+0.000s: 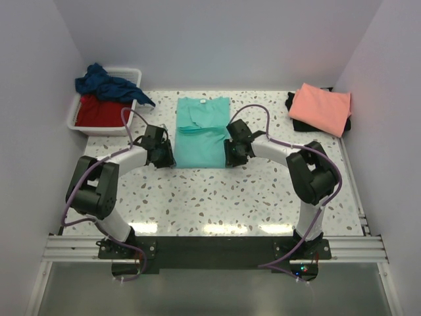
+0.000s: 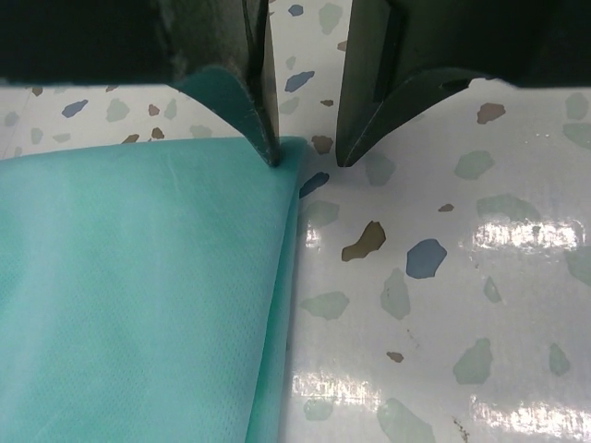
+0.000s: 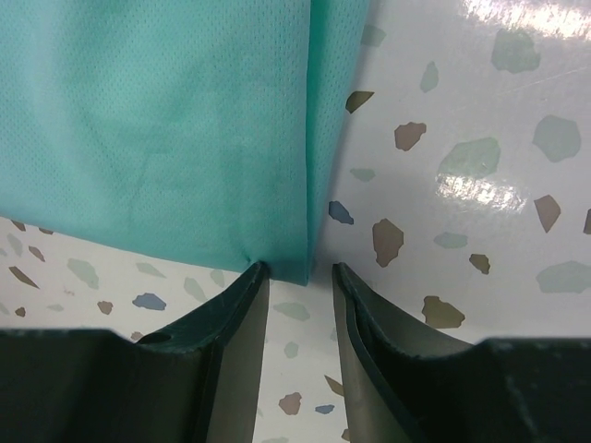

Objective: Fold and stack the t-shirts
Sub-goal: Fold the tshirt

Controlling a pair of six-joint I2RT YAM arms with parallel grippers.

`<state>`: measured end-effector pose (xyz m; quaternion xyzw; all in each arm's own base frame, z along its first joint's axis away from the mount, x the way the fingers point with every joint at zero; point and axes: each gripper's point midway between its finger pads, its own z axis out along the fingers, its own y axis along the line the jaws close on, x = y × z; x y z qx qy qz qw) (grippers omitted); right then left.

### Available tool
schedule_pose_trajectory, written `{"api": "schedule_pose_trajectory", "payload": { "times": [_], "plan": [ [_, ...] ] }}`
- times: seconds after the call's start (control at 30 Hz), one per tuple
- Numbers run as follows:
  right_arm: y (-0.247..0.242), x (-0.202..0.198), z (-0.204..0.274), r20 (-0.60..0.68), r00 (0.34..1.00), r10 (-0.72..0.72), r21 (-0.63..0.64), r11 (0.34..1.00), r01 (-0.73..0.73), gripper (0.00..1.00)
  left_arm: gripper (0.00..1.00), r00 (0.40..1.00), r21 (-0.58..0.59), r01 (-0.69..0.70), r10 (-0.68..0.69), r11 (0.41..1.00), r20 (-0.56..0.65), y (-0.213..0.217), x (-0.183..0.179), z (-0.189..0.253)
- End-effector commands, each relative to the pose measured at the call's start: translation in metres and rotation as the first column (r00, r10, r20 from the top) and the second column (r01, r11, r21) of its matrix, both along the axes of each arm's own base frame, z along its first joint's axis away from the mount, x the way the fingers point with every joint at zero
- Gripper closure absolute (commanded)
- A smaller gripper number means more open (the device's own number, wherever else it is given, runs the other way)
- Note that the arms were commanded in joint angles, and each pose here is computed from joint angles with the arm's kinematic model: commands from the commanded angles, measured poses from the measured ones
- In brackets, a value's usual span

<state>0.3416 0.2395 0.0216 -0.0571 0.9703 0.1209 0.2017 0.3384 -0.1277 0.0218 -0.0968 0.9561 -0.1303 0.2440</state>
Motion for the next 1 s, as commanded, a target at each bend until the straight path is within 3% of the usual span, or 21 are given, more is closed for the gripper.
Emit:
{"api": "schedule_pose_trajectory", "payload": {
  "times": [0.0,0.3,0.57,0.63,0.67,0.77,0.83,0.97],
  "plan": [
    [-0.002,0.009,0.018,0.067,0.997,-0.024,0.011,1.0,0.023,0.63,0.64,1.0,-0.073,-0.006,0.007,0.997,0.011,-0.007,0.007,-0.003],
    [0.007,0.005,0.007,0.048,0.999,-0.007,0.052,0.999,0.004,0.68,0.66,1.0,-0.253,-0.009,0.002,0.967,-0.03,-0.024,0.0,-0.016],
    [0.01,0.008,0.004,0.051,0.999,-0.003,0.065,0.998,0.0,0.71,0.67,0.996,-0.28,-0.015,-0.009,0.96,-0.083,-0.029,-0.009,-0.032],
    [0.012,0.009,0.005,0.051,0.999,-0.002,0.072,0.997,-0.002,0.74,0.7,0.995,-0.275,-0.018,-0.009,0.961,-0.098,-0.029,-0.011,-0.035],
    [0.012,0.008,0.003,0.047,0.999,-0.001,0.07,0.998,-0.002,0.81,0.72,0.994,-0.269,-0.023,-0.006,0.963,-0.106,-0.028,-0.012,-0.036],
    [0.012,0.009,0.004,0.045,0.999,-0.002,0.071,0.997,-0.001,1.0,0.9,0.992,-0.239,-0.035,0.004,0.97,-0.129,-0.022,-0.016,-0.04],
    [0.011,0.008,0.005,0.043,0.999,0.0,0.066,0.998,-0.003,1.0,1.0,0.988,-0.205,-0.051,0.02,0.977,-0.15,-0.017,-0.019,-0.042],
    [0.008,0.006,0.012,0.055,0.998,-0.006,0.061,0.998,0.003,1.0,1.0,0.987,-0.161,-0.058,0.033,0.985,-0.156,-0.008,-0.023,-0.037]
  ]
}}
